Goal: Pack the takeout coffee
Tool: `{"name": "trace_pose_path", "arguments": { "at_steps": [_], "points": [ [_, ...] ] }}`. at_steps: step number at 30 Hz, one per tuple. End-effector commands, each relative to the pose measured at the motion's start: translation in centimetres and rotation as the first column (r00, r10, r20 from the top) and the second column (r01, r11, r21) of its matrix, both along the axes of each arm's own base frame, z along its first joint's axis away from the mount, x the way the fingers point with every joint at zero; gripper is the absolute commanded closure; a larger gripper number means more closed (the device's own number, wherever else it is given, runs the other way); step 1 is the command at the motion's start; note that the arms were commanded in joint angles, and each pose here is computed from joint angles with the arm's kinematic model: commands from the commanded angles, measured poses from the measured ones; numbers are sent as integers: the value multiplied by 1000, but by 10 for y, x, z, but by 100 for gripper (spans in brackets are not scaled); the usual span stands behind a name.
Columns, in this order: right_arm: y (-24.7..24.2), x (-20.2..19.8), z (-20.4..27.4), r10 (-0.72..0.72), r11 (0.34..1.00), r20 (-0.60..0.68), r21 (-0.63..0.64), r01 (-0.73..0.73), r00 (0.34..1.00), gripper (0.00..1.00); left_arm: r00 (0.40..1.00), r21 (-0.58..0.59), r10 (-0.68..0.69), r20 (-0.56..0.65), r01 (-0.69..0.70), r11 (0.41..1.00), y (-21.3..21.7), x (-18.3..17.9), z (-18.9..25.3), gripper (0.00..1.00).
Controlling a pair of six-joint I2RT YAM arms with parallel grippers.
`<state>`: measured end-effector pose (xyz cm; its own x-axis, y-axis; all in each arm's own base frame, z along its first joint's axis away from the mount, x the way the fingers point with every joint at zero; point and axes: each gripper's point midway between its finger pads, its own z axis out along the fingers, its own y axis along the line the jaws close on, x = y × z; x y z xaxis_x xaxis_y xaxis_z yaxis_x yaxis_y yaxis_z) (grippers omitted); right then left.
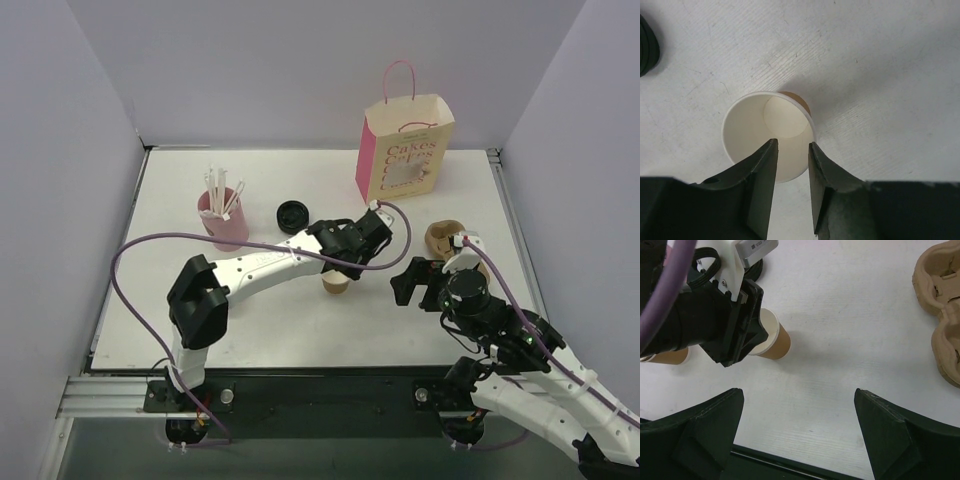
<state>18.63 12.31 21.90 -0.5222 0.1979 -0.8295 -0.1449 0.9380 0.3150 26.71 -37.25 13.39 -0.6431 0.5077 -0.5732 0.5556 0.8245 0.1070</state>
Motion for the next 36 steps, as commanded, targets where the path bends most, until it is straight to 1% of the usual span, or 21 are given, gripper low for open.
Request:
{"name": "trace_pose_path", "arguments": {
  "at_steps": [1,4,5,8,9,11,13,17,19,21,22,26,30,36],
  "points": [
    [5,0,10,11,1000,7,21,-11,1000,1,987,-103,63,147,-48,994,10,22,76,57],
    [7,0,9,18,1000,5,16,-18,1000,1,973,-89,122,194,-107,990,33,45,88,56],
    [7,0,8,17,1000,3,12,-17,1000,1,969,-77,147,201,-134,988,46,58,88,56],
    [9,0,6,25,1000,-1,4,-25,1000,1,962,-50,177,209,-171,984,65,82,82,56],
    [9,0,6,27,1000,-1,-1,-27,1000,1,953,-53,206,220,-200,978,76,98,80,56],
    [10,1,6,27,1000,-1,-7,-27,1000,1,949,-40,212,232,-208,977,86,120,72,54],
    [10,2,9,29,1000,5,-9,-29,1000,1,954,-32,200,222,-198,980,85,134,61,52],
    [13,3,10,39,999,2,-13,-39,999,2,956,-35,213,203,-210,977,86,162,46,51],
    [14,3,10,40,999,2,-16,-40,999,2,960,-15,200,195,-201,979,84,174,33,51],
    [15,4,10,44,999,1,-17,-44,999,2,960,5,202,195,-207,978,82,183,19,50],
    [15,4,11,44,999,1,-19,-44,999,2,958,-1,205,201,-209,978,80,188,20,50],
    [17,5,10,46,998,-3,-30,-47,999,2,963,10,212,165,-216,976,82,199,0,50],
    [20,7,9,49,998,-11,-40,-49,999,2,969,24,204,137,-209,978,80,204,-20,50],
    [23,10,7,51,998,-16,-47,-52,999,2,967,49,219,126,-227,973,86,211,-39,50]
  ]
}}
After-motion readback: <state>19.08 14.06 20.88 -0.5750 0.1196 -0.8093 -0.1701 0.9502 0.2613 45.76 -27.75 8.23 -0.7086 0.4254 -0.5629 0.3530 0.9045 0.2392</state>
